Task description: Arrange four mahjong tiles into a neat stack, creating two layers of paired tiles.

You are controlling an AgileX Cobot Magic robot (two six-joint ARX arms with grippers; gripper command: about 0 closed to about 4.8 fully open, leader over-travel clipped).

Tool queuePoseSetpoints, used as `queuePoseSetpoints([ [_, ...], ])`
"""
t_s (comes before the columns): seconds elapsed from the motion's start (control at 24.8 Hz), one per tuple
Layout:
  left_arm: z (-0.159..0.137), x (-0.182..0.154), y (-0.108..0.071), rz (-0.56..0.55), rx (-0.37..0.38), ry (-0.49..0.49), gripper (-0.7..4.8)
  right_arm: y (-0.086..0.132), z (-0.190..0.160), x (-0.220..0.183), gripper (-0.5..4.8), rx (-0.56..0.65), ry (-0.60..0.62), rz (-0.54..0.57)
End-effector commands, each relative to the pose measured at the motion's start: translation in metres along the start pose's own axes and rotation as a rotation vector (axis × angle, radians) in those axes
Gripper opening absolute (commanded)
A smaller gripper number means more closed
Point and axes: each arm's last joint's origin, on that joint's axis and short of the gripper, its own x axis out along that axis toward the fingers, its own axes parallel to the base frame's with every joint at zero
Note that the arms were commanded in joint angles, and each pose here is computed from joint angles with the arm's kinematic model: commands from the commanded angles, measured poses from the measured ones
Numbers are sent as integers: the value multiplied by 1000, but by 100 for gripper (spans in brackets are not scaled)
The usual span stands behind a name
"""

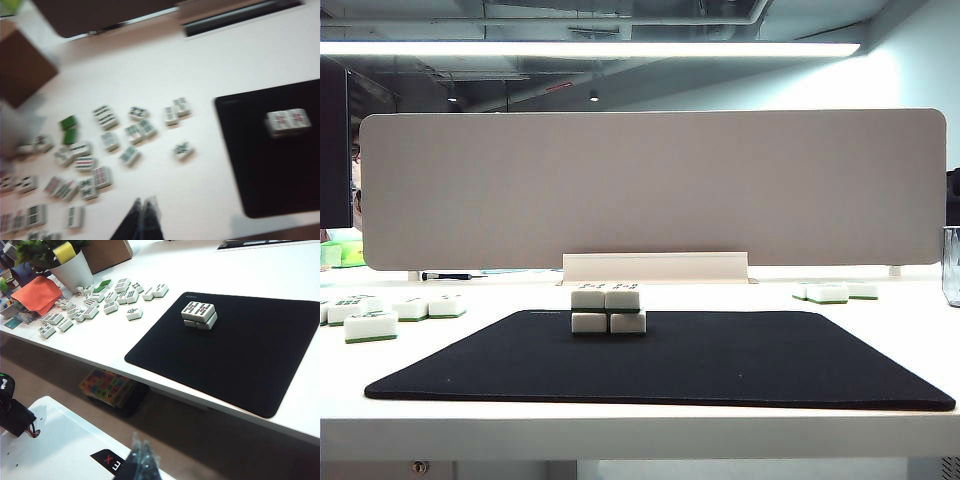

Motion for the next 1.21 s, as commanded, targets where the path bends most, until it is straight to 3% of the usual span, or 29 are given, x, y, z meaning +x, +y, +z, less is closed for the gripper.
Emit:
queuePoseSetpoints([
  [0.04,-18,4,2,92,-10,-9,-6,2,-1,-2,-1,-18,-19,5],
  [0.28,-44,25,-4,236,10,8,-6,2,-1,-2,-1,-18,-19,5],
  [0.4,-64,42,-11,309,-17,59,-6,2,-1,-2,-1,-18,-19,5],
  [0.61,-71,51,-17,236,11,117,-6,2,-1,-2,-1,-18,-19,5],
  [0.69,-72,53,-19,219,-18,118,-6,2,-1,-2,-1,-18,-19,5],
  [0.81,-71,59,-22,249,-67,82,-6,2,-1,-2,-1,-18,-19,5],
  [1.01,-76,97,-38,448,-135,-51,-6,2,-1,-2,-1,-18,-19,5],
  [1.21,-93,128,-54,470,-165,-86,-6,2,-1,-2,-1,-18,-19,5],
])
